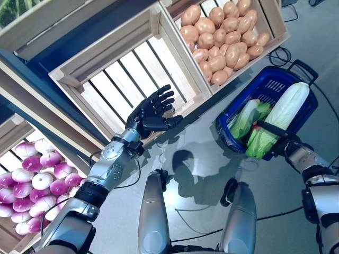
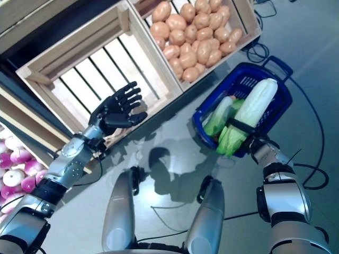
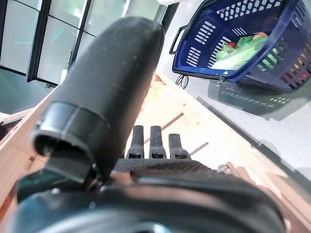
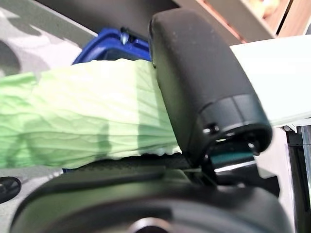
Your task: Put vegetables into the basket
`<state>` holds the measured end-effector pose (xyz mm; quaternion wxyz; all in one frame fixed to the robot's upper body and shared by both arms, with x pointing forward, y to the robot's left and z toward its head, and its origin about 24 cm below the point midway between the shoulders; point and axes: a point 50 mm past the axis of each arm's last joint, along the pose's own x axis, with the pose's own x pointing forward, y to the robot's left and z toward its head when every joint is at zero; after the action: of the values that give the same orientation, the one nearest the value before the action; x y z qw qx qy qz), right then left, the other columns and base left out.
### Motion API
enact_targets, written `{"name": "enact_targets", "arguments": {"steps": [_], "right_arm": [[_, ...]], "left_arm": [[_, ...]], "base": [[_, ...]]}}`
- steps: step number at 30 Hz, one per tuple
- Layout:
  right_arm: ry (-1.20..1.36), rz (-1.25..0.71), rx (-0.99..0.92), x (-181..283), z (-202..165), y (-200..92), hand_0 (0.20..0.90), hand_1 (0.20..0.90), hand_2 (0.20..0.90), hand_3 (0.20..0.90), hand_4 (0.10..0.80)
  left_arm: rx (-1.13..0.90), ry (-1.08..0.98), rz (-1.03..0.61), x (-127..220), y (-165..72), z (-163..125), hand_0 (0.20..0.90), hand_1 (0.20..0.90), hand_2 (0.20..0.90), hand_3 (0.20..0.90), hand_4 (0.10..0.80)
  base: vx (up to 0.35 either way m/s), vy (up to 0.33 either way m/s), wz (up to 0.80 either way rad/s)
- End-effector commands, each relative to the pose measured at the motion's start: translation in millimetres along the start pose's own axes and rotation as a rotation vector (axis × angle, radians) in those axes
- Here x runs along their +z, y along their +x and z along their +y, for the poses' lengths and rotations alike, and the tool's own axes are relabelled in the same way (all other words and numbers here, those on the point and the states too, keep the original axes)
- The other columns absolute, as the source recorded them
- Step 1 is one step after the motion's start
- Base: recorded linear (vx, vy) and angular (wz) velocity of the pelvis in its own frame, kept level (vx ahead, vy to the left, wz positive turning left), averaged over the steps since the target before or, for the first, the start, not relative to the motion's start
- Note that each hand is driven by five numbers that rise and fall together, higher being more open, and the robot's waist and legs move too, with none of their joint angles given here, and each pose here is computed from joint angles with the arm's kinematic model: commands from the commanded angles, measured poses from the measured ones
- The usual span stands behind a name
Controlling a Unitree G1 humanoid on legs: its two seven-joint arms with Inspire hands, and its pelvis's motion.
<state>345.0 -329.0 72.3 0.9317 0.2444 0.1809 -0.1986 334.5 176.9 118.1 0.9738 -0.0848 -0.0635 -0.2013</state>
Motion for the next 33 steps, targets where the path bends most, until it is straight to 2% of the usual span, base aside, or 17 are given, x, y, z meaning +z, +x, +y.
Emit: {"name": "enact_targets", "arguments": {"steps": [1,21,33], "right_arm": [[0.088,-0.289,-0.016,65.1,0.5,-11.2,0.9,0.9,0.9,0.9,0.8],[0.055,-0.344,-0.042,82.4,-15.4,-19.9,0.9,0.9,0.9,0.9,0.8],[-0.027,-0.192,0.07,25.5,-14.7,-8.5,0.9,0.9,0.9,0.9,0.8]], "left_arm": [[-0.112,-0.001,-0.321,58.8,12.6,-18.2,0.9,0.9,0.9,0.9,0.8],[-0.125,-0.034,-0.339,65.0,5.2,-15.5,0.9,0.9,0.9,0.9,0.8],[-0.081,0.035,-0.192,31.7,-8.2,-4.3,0.9,0.9,0.9,0.9,0.8]], "base": [[-0.043,0.003,0.01],[0.0,0.005,0.0],[0.104,0.003,-0.11]]}}
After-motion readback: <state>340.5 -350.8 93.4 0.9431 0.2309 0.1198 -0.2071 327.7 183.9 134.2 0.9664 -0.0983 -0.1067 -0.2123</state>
